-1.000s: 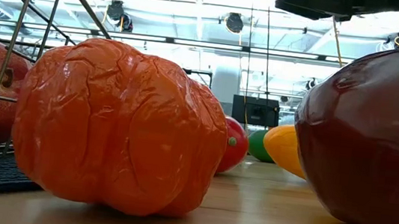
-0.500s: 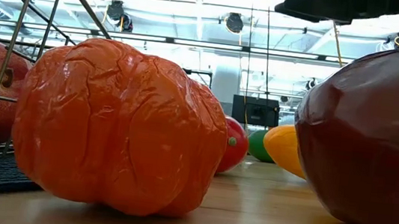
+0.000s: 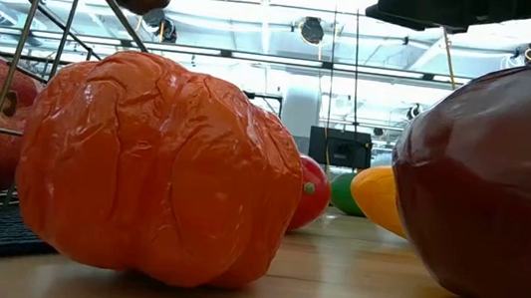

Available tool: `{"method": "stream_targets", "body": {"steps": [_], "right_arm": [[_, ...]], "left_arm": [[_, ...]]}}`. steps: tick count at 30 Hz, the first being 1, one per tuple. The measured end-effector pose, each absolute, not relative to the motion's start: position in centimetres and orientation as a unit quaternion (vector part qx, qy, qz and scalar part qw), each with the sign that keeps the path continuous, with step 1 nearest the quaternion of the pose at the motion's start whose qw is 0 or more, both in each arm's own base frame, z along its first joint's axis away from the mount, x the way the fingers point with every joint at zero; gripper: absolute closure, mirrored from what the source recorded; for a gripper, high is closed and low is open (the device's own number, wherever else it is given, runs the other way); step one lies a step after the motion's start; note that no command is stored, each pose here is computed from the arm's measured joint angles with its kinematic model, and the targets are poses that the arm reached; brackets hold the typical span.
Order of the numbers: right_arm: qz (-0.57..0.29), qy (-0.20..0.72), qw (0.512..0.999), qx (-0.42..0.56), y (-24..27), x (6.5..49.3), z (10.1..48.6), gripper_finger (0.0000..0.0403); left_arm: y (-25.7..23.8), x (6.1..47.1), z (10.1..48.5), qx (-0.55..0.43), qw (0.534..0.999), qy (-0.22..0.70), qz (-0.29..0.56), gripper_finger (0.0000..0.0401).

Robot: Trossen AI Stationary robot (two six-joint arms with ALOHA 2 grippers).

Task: Build produce basket
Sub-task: Put the top dark red apple into the gold wire basket

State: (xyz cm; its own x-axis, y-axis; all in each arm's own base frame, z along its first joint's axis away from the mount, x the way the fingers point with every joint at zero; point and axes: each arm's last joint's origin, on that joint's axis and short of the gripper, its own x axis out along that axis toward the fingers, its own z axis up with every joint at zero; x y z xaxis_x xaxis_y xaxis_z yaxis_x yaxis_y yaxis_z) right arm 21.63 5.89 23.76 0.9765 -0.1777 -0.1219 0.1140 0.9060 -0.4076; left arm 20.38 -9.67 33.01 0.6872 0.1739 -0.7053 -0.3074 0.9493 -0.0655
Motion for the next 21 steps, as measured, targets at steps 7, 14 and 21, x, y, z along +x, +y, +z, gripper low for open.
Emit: {"method": "stream_targets", "body": {"steps": [7, 14, 21], "right_arm": [[-0.084, 0.077, 0.976, -0.187, 5.5, 21.7, 23.8, 0.0007], [-0.085, 0.075, 0.977, -0.181, 5.5, 21.7, 23.8, 0.0007], [-0.085, 0.073, 0.978, -0.175, 5.5, 21.7, 23.9, 0.0007]], "left_arm": [[-11.4, 21.0, 31.8, -0.08, 0.907, 0.399, 0.112, 0.0107], [-13.6, 21.7, 29.8, -0.059, 0.893, 0.434, 0.1, 0.0107], [-15.6, 22.2, 27.8, -0.041, 0.881, 0.461, 0.102, 0.0107]]}}
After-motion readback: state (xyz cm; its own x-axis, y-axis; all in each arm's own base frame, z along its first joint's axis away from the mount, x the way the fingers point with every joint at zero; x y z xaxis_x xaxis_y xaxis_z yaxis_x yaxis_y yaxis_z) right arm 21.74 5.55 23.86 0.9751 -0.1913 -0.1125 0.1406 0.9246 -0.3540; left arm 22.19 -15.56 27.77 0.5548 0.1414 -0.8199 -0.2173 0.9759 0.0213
